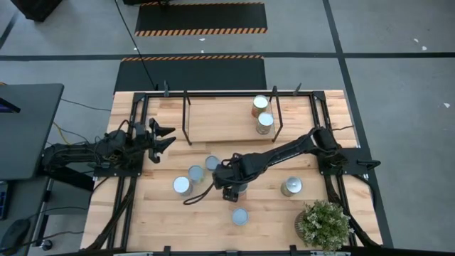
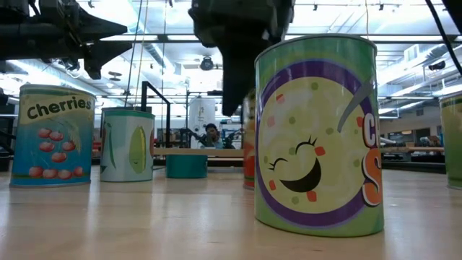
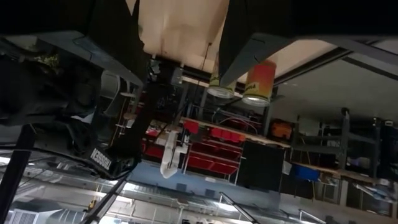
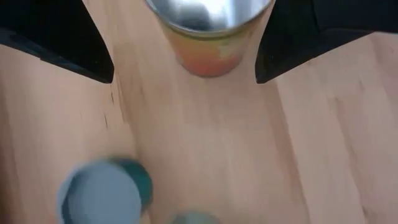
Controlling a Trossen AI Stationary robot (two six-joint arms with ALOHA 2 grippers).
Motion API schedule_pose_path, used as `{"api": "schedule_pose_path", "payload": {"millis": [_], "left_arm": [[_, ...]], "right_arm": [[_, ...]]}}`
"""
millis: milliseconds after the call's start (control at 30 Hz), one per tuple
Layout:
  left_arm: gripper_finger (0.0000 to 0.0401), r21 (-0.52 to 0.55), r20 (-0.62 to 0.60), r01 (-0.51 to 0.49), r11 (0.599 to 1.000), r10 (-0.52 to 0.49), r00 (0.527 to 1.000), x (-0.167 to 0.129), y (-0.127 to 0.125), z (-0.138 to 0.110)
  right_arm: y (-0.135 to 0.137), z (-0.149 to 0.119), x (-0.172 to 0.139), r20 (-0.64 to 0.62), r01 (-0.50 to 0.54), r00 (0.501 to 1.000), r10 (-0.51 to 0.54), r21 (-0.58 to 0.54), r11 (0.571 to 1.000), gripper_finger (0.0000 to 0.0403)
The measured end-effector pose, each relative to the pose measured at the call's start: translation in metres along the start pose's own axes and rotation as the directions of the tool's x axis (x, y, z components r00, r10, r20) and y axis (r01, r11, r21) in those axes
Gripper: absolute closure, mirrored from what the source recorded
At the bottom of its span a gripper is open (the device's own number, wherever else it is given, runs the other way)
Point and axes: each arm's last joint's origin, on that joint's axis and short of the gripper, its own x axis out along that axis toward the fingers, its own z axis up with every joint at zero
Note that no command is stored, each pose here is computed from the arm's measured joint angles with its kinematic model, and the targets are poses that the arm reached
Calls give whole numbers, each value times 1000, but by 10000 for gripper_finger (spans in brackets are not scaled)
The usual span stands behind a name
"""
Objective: Pick and place cans onto a shelf
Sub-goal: Put the canned corn on the shelf
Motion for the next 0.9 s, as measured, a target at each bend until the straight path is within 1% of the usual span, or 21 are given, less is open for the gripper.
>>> {"api": "schedule_pose_path", "payload": {"millis": [100, 200, 267, 333, 400, 500, 567, 733, 900], "left_arm": [[197, 2, -5, -1, 1000, 1, 1000, 0, 0, -1], [197, 2, -5, -1, 1000, 1, 1000, 0, 0, -1], [197, 2, -5, -1, 1000, 1, 1000, 0, 0, -1], [197, 2, -5, -1, 1000, 1, 1000, 0, 0, -1], [197, 2, -5, -1, 1000, 1, 1000, 0, 0, 0], [197, 2, -5, -1, 1000, 1, 1000, 0, 0, -1], [197, 2, -5, -1, 1000, 1, 1000, 0, 0, -1], [197, 2, -5, -1, 1000, 1, 1000, 0, 0, 0], [197, 2, -5, -1, 1000, 1, 1000, 0, 0, -1]], "right_arm": [[-1, -1, -1, -15, -4, 1000, 4, 52, 999, 3], [-3, -6, -2, -77, 5, 997, 1, 71, 997, 3], [-5, -11, -1, -121, 28, 993, -18, 79, 996, 3], [-6, -14, 3, -138, 32, 990, -20, 87, 996, 3], [-7, -18, 5, -172, 25, 985, -10, 82, 996, 4], [-6, -23, 10, -219, -18, 975, 34, 77, 997, 7], [-8, -27, 14, -246, -7, 969, 24, 71, 997, 10], [-9, -30, 15, -265, -9, 964, 18, 33, 999, 21], [-14, -28, 16, -264, -22, 964, 20, -3, 1000, 51]]}}
